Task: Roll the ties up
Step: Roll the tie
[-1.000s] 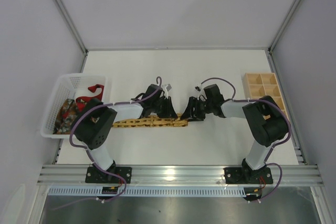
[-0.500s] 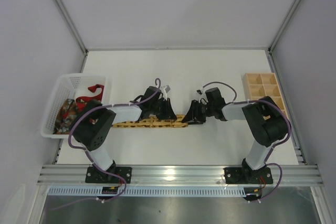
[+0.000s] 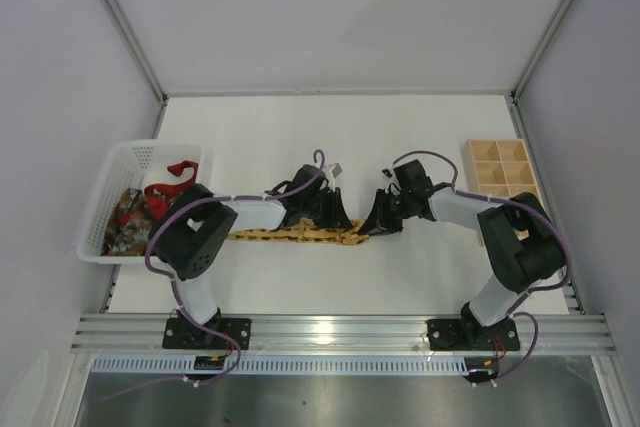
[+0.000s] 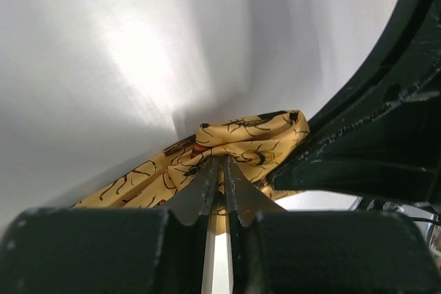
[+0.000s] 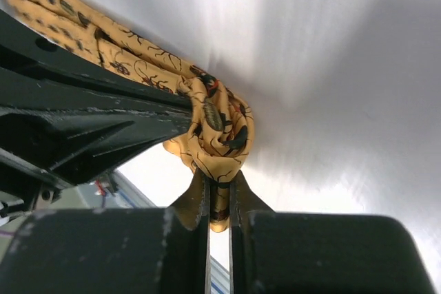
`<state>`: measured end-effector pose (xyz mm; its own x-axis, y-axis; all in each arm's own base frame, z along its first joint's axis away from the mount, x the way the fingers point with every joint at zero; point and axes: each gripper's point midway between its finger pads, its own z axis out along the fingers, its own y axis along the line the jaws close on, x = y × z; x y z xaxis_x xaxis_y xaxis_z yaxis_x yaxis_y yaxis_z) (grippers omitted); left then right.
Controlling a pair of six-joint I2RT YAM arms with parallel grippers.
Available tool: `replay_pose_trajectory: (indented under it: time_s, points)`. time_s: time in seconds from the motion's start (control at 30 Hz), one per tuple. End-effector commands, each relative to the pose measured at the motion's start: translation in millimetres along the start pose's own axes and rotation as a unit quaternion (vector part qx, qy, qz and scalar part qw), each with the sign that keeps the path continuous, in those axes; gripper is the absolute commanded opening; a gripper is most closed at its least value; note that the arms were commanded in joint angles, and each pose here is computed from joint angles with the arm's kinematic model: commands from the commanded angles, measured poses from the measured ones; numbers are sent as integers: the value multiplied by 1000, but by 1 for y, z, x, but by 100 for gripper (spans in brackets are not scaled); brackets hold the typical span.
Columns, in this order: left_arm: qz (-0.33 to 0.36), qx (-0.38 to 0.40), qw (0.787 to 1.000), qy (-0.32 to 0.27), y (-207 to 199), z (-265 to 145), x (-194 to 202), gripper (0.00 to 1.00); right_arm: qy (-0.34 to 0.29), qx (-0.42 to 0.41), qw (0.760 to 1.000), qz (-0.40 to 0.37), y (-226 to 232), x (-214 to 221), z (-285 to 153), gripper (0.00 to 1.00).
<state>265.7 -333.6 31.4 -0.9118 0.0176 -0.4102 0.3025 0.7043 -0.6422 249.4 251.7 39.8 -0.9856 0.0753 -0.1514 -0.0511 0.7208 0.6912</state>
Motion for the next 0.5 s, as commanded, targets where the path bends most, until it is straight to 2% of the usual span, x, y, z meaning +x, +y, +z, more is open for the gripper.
replay_pose_trajectory:
  time_s: [0.0,0.23,0.33,0.47]
  points:
    - [11,14,999,27,-27,24,15,12,4,53,998,-24,2,5,-30,0]
    - [17,58,997,53,-71,53,26,11,-10,165,985,-58,-19,7,-75,0]
    - [20,63,996,60,-77,58,30,11,-10,192,979,-70,-25,6,-87,0]
    - [22,55,997,59,-74,58,31,11,-4,185,979,-81,-20,5,-87,0]
